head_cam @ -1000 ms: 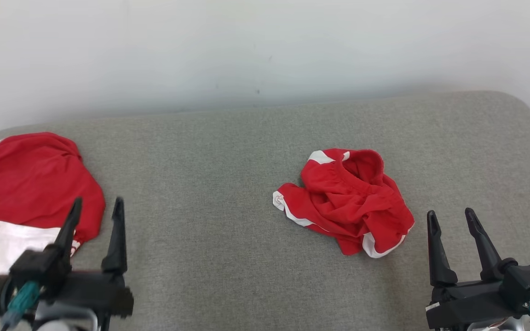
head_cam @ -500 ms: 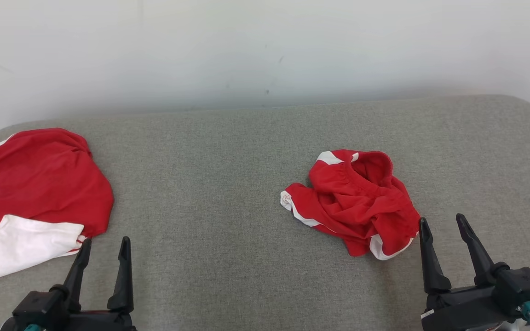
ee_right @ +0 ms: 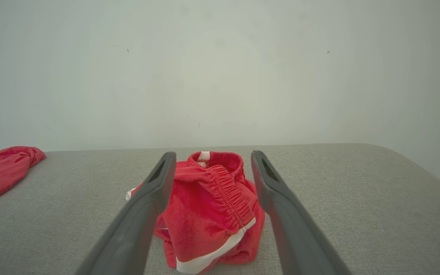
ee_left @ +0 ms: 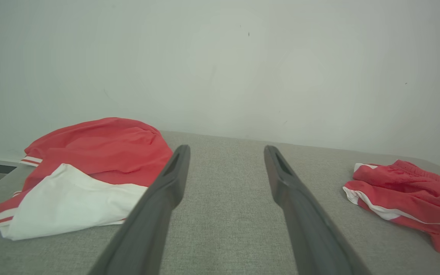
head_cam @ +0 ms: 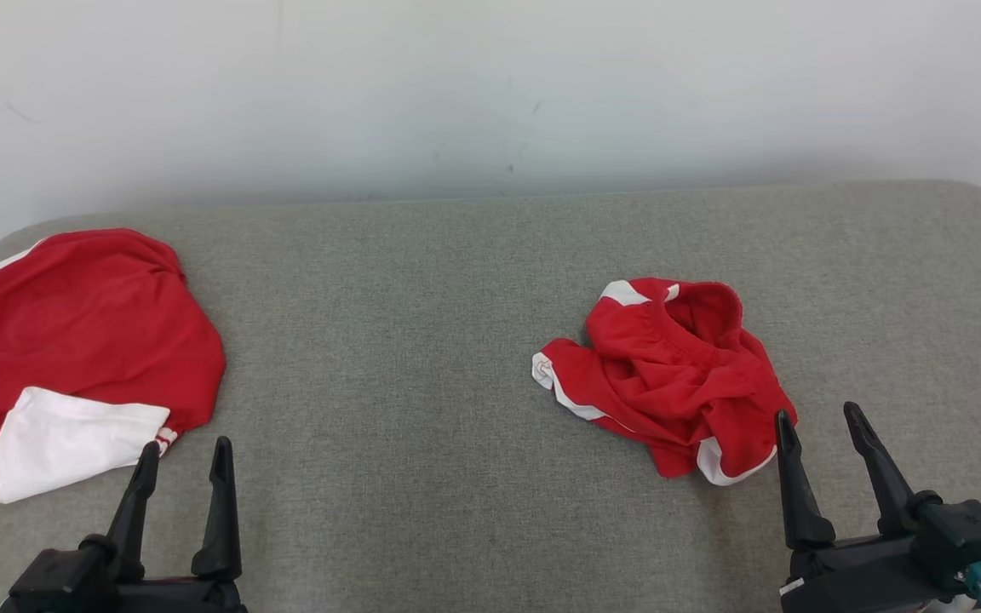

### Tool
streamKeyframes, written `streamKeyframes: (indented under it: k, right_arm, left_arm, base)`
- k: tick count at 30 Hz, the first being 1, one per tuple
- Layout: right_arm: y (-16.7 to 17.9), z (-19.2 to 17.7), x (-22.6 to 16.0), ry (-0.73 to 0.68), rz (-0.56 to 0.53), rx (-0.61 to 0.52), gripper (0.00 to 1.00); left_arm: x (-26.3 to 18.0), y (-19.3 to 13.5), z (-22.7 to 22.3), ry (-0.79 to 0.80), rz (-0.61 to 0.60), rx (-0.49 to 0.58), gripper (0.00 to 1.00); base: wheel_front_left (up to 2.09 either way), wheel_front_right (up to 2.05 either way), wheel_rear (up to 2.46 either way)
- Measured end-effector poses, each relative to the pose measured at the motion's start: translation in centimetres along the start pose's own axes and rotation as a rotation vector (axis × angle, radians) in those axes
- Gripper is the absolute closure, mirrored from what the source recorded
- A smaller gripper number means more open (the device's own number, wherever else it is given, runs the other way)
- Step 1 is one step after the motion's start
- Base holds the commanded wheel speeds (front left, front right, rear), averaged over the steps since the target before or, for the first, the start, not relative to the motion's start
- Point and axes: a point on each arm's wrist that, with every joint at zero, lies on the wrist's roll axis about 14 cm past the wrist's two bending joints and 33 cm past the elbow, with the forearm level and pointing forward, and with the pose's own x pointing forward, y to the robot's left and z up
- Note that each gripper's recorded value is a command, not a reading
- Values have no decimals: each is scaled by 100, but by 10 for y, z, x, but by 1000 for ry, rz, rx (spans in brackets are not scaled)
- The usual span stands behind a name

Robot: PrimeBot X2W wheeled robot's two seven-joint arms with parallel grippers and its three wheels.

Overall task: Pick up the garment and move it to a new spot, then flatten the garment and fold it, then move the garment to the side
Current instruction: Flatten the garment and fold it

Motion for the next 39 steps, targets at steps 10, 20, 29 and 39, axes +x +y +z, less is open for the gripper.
streamKeyframes:
  k: [10,20,29,39]
  right_arm:
    - [2,2,0,-5,8,-4,0]
    - [0,2,-4,0,1,-9,0]
    - [1,4,-5,-3,2,-11,0]
    - [0,6,-7,-7,-1,-13,0]
  left_arm:
    - [-3,-4,-2,0,-25,-2,0]
    - [-4,-6,-3,3,-33,-2,0]
    - [-5,-7,-4,3,-36,5,0]
    - [-6,-8,-4,3,-33,1,0]
  base:
    - [0,0,0]
    - [0,0,0]
    - [0,0,0]
    - [0,0,0]
